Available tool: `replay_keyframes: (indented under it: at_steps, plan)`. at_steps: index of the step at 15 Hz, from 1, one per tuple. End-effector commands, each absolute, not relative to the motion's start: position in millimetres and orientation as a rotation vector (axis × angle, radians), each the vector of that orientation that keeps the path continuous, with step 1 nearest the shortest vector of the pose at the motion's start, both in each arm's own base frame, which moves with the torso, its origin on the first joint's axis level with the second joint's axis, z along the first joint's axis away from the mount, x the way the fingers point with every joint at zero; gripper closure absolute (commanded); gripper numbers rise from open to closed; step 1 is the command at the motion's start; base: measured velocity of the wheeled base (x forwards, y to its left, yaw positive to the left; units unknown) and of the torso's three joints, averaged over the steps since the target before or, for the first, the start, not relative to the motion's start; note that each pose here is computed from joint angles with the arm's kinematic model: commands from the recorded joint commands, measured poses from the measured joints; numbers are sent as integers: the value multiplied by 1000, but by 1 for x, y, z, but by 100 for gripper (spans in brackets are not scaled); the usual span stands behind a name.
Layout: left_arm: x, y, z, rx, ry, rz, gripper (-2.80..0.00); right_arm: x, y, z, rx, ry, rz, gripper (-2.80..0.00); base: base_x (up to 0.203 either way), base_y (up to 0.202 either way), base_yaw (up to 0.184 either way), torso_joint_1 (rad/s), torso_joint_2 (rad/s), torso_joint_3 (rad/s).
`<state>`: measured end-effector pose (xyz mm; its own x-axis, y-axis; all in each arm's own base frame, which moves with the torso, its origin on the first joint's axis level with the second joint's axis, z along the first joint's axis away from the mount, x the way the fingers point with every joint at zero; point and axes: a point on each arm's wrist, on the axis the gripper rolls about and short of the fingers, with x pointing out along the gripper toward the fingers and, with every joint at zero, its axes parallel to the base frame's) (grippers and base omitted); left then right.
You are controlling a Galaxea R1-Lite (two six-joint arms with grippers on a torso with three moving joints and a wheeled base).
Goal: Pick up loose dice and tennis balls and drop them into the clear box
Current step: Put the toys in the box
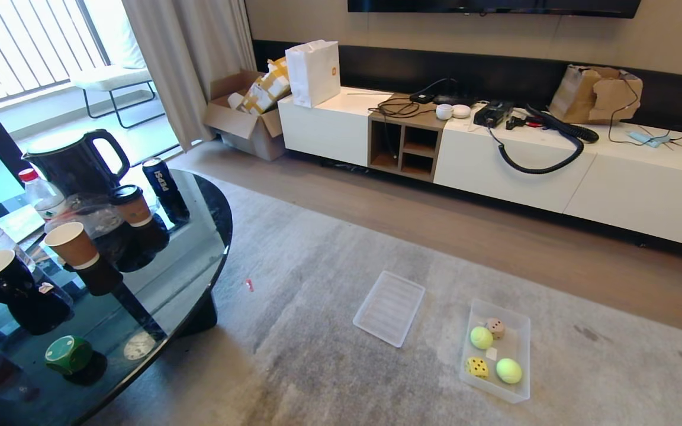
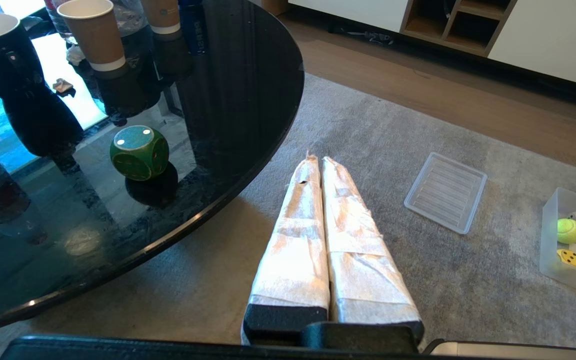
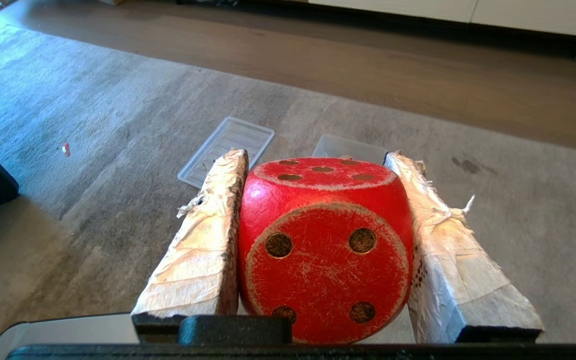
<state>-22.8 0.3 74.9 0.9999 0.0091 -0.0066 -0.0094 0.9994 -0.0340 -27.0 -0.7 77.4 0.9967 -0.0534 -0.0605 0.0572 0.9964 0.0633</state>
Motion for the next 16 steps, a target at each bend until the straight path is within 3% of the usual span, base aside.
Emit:
replay_keyframes:
  at_steps: [1,6,16]
  plan:
    - [-23,0,75,-34,7,11,0,-27,-1,77,65,59,-56,0,0,0,0,0,0,0]
    - [-23,0,75,-34,6,11,0,-27,-1,77,65,59,-57,0,0,0,0,0,2,-26]
    - [-23,0,75,-43,7,14,0,-27,-1,78,65,58,-56,0,0,0,0,4,2,-193]
